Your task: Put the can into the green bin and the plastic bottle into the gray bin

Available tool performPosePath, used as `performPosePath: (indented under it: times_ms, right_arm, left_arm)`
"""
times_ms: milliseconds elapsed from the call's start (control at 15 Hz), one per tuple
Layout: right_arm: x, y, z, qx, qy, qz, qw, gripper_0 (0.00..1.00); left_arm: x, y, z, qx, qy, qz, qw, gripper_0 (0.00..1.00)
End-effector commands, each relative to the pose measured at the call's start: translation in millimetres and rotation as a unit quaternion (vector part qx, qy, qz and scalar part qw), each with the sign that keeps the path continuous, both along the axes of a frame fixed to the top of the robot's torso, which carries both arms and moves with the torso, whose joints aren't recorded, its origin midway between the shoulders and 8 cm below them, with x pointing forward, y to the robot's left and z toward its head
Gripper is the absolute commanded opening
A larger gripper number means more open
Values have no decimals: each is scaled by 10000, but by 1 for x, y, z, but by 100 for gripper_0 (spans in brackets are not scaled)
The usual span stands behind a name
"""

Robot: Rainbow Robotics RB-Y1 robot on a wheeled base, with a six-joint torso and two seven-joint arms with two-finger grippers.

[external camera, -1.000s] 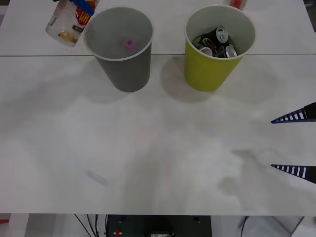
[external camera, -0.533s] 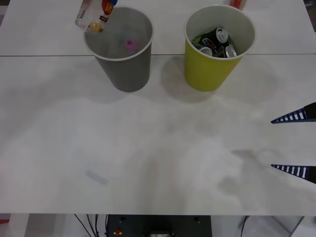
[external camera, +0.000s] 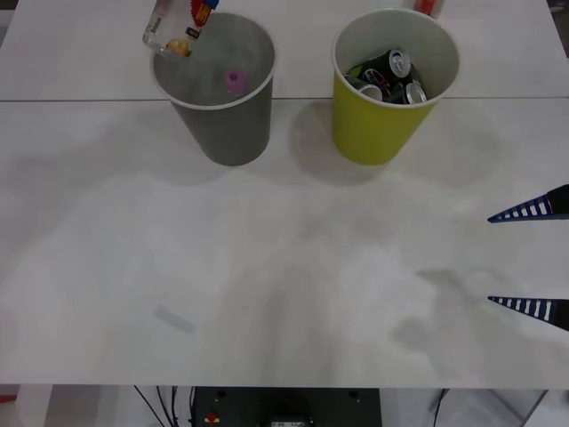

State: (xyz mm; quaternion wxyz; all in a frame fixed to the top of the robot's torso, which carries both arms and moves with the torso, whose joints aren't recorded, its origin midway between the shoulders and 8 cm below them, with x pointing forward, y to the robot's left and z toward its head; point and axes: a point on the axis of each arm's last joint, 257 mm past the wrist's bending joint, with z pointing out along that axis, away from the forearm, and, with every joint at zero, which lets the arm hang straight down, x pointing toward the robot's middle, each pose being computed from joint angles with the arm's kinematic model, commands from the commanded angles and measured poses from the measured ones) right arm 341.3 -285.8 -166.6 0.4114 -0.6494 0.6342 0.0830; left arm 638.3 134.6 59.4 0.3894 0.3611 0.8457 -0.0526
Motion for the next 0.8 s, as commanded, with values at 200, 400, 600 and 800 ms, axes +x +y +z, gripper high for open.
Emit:
performPosePath:
  times_ms: [200,400,600,800]
  right_arm:
    - [0,0,0,0,0,0,10000,100]
    - [0,0,0,0,0,0,10000,100]
    - [0,0,0,0,0,0,10000,100]
    - [0,0,0,0,0,0,10000,100]
  left_arm:
    - [-9,-2,5,59,21,-303,9995,100]
    - [-29,14,13,-40,235,-551,9982,100]
    - [-53,40,11,-272,440,-710,9961,100]
    - [-76,64,-5,-356,334,-983,9940,100]
